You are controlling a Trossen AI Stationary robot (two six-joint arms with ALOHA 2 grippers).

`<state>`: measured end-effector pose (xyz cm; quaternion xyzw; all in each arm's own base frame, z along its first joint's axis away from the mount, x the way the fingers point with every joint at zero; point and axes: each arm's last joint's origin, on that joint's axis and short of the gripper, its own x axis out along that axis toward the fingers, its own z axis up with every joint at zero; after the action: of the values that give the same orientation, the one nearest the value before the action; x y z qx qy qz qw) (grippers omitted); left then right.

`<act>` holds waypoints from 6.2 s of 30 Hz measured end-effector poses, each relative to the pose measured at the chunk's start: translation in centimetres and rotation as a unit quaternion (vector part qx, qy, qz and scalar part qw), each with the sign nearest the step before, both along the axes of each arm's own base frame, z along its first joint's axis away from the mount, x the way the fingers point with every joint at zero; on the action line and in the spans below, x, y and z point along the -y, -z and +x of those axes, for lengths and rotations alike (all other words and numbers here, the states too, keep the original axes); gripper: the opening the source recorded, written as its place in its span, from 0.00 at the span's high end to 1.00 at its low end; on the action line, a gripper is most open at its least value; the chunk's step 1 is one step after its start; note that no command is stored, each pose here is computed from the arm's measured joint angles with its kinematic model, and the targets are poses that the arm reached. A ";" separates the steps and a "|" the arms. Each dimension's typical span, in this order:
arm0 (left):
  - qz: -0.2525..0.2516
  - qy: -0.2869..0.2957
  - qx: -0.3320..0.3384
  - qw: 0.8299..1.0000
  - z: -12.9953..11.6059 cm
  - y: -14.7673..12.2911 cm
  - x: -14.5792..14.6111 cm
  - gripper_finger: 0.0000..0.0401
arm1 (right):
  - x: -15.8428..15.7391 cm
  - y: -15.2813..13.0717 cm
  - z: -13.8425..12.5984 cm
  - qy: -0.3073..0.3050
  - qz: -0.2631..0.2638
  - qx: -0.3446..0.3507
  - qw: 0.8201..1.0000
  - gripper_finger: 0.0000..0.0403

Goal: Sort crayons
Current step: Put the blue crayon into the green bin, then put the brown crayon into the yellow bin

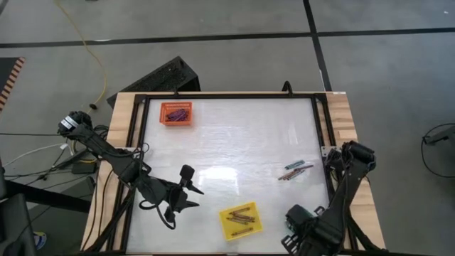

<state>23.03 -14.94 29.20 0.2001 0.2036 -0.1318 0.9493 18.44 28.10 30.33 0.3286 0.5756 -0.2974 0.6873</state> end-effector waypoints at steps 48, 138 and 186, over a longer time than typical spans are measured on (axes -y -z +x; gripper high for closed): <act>-0.037 -0.021 -0.049 0.998 -0.5 0.7 0.0 0.55 | 1.3 3.9 -0.5 0.032 -0.054 -0.075 0.995 0.53; -0.128 -0.165 -0.034 0.977 0.9 7.4 -5.5 0.55 | 57.4 11.0 3.4 -0.053 -0.114 -0.065 0.990 0.58; -0.138 -0.150 -0.076 0.976 0.4 8.0 -5.1 0.55 | 56.4 10.8 3.7 -0.016 0.002 -0.084 0.996 0.58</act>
<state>23.44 -9.86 21.24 0.0240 0.2826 -0.0297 0.9585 22.18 -28.27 19.48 0.2947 0.6369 -0.3117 0.6406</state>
